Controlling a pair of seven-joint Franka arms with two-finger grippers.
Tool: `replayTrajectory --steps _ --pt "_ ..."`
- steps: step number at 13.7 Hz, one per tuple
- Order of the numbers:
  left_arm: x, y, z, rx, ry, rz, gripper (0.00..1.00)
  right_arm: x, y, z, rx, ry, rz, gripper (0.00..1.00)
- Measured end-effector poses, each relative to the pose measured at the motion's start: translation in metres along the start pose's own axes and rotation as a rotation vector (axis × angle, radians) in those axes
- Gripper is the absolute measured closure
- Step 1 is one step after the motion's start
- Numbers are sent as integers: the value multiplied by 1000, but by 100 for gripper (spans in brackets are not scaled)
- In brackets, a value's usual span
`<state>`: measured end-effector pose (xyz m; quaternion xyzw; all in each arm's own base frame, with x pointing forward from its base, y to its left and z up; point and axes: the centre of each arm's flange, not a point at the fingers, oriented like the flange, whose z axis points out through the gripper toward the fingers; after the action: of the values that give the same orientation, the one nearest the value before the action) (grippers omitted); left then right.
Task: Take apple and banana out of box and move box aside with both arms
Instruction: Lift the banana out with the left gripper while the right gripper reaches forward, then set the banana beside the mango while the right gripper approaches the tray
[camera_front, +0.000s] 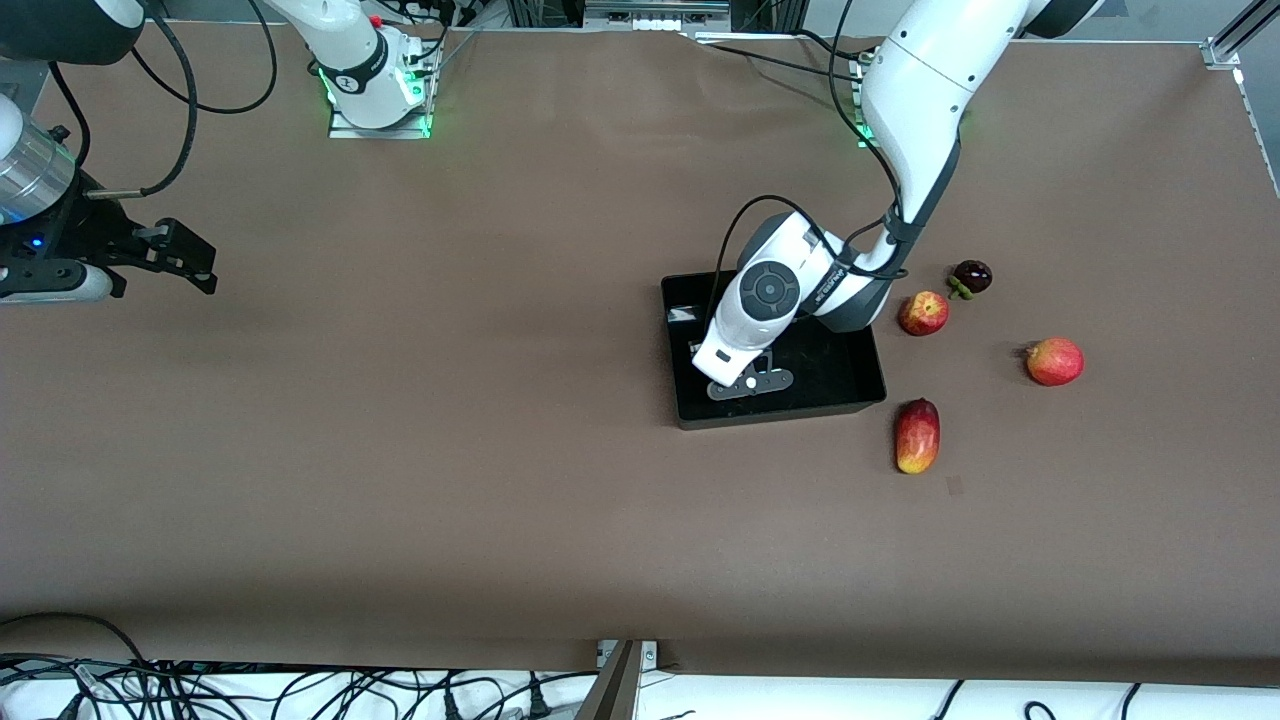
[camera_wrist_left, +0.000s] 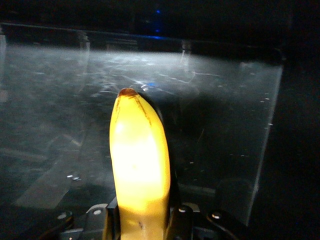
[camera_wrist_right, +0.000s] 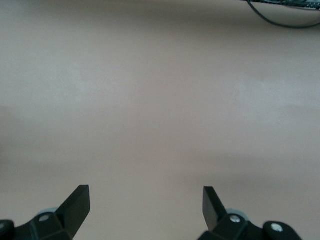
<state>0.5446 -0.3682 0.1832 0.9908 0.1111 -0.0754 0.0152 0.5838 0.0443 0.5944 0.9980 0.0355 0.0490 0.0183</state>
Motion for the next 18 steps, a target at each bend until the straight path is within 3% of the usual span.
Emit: replayTrajectory --steps 9,11,14,16,18 --pt "31 -31 -145 94 -63 -52 64 6 -36 22 3 -35 -60 0" --pt "61 -77 -180 83 -64 0 64 8 -52 32 4 -54 -86 0" --pt "122 -194 -198 46 -81 182 64 10 -79 63 0 -121 -134 0" --pt "151 -266 -187 32 -74 281 64 3 -106 71 -3 -169 -185 0" --pt "167 -316 -154 8 -26 335 64 -7 -152 72 0 -179 -216 0"
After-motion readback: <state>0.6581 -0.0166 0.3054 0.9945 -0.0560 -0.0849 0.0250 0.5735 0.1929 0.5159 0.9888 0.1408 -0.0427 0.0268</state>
